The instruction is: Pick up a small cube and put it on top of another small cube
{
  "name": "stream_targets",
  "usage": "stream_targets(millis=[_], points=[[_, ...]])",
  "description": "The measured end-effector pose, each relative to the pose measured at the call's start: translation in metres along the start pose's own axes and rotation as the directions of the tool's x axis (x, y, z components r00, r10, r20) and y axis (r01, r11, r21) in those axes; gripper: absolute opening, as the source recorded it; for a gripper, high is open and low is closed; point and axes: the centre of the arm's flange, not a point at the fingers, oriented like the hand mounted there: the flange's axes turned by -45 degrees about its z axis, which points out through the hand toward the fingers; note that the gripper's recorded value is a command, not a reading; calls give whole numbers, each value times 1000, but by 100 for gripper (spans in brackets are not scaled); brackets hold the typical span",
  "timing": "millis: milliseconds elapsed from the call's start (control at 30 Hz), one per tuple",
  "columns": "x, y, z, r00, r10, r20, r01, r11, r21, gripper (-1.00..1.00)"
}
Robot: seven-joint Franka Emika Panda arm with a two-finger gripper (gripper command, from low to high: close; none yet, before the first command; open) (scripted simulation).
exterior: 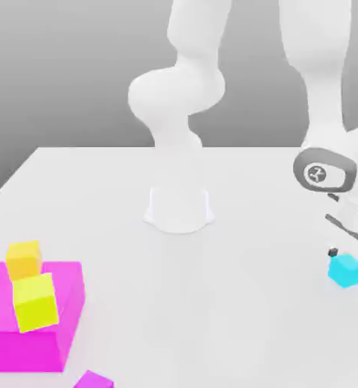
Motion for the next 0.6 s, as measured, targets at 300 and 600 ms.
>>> stream_targets(millis=[300,600], points=[[0,1,-37,1000,0,1,0,1000,0,-100],[-206,76,-116,848,529,23,-528,848,-44,-100]])
